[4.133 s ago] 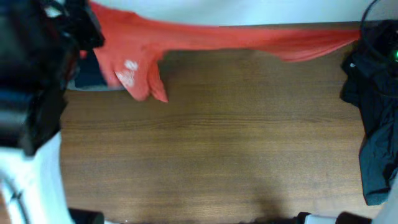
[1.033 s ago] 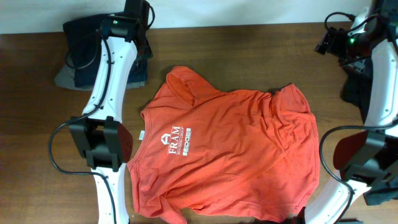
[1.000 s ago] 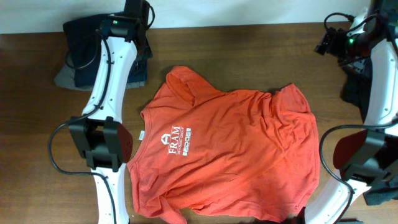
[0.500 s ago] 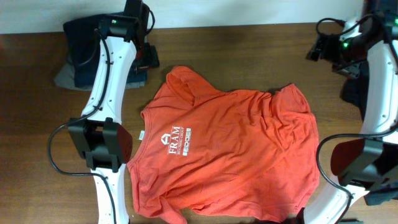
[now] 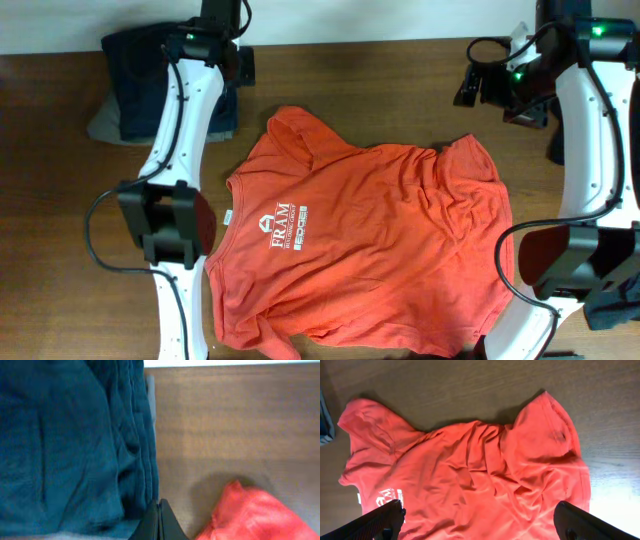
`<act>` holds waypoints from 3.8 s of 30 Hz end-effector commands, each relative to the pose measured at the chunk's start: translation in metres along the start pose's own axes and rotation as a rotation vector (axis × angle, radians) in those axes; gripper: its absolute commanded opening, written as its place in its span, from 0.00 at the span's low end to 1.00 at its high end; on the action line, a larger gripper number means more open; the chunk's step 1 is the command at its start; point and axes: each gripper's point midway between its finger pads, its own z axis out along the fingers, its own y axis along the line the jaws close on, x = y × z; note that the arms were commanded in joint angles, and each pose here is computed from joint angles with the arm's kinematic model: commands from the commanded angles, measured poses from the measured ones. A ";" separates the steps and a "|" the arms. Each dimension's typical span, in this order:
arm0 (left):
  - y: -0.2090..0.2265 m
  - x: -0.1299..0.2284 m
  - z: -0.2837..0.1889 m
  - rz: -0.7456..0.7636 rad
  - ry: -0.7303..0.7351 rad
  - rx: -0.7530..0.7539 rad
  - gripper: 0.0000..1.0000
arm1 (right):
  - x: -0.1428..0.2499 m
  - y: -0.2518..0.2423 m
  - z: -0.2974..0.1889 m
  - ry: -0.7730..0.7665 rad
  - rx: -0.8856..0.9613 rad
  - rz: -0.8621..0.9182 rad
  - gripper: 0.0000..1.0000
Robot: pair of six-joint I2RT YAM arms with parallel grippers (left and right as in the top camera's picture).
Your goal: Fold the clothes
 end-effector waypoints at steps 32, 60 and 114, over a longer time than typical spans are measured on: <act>0.168 0.071 0.195 -0.094 0.096 -0.116 0.00 | 0.015 0.003 -0.010 0.029 0.004 -0.050 0.91; 0.239 0.034 0.129 -0.164 0.028 -0.177 0.99 | 0.014 0.003 -0.008 0.034 0.005 -0.048 0.99; -0.086 0.139 0.030 -0.292 0.478 0.249 0.99 | 0.016 -0.013 -0.006 0.047 0.093 -0.043 0.99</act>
